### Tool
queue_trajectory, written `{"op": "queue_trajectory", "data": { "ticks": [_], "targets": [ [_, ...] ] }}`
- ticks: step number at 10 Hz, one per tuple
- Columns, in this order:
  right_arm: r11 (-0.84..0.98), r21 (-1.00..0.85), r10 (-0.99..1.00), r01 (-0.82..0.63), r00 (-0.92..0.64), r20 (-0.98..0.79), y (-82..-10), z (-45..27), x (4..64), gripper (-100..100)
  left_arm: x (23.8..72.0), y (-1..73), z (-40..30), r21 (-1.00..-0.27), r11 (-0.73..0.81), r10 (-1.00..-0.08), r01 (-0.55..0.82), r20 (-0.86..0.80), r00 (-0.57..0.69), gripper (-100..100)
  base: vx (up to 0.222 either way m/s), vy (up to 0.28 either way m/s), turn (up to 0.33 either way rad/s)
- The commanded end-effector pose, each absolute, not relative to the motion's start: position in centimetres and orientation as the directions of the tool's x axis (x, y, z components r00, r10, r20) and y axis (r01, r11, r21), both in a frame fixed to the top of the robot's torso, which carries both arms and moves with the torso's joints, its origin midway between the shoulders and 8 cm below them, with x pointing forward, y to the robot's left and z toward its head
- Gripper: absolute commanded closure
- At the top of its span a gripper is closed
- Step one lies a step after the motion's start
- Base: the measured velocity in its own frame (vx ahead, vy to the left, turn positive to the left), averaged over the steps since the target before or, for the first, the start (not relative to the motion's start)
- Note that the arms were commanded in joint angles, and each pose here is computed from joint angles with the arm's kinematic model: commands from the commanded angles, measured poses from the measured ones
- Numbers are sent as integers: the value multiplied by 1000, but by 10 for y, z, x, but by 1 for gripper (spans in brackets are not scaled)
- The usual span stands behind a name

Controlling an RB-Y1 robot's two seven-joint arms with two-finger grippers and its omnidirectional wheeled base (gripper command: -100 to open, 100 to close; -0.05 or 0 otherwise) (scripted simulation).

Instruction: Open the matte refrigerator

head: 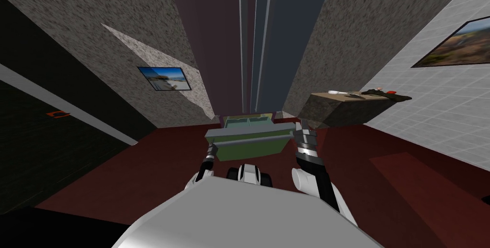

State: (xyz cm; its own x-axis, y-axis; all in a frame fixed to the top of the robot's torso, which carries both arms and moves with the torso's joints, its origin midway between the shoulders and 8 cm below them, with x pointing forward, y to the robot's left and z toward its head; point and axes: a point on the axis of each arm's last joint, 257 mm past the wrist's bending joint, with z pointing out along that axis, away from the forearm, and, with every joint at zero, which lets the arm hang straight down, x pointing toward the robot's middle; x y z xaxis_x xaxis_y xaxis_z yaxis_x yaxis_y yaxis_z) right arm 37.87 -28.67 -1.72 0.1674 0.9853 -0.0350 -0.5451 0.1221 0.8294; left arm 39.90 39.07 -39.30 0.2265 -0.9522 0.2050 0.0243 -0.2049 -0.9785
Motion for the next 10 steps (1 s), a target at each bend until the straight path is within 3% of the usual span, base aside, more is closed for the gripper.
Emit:
{"op": "queue_trajectory", "data": {
  "ticks": [1, 3, 4, 5, 10],
  "targets": [
    [122, 829, 985, -545, 167, -35, -287, -17, 379, 0, 425, 404, -372, -979, -202, -953, 35, 205, 221, -100, -83, -66, -1],
    [122, 829, 985, -545, 167, -35, -287, -17, 379, 0, 442, 413, -359, -979, -202, -954, 36, 205, 220, -100, -68, -43, 14],
    [122, 829, 985, -545, 167, -35, -287, -17, 379, 0, 427, 408, -378, -978, -210, -951, 2, 204, 233, -100, -31, -18, 4],
    [122, 829, 985, -545, 167, -35, -287, -17, 379, 0, 427, 409, -382, -977, -212, -950, -12, 203, 239, 0, 0, 0, 0],
    [122, 829, 985, -545, 168, -35, -287, -17, 379, 0, 417, 408, -397, -974, -221, -946, -48, 202, 252, 0, 0, 0, 0]
  ]
}}
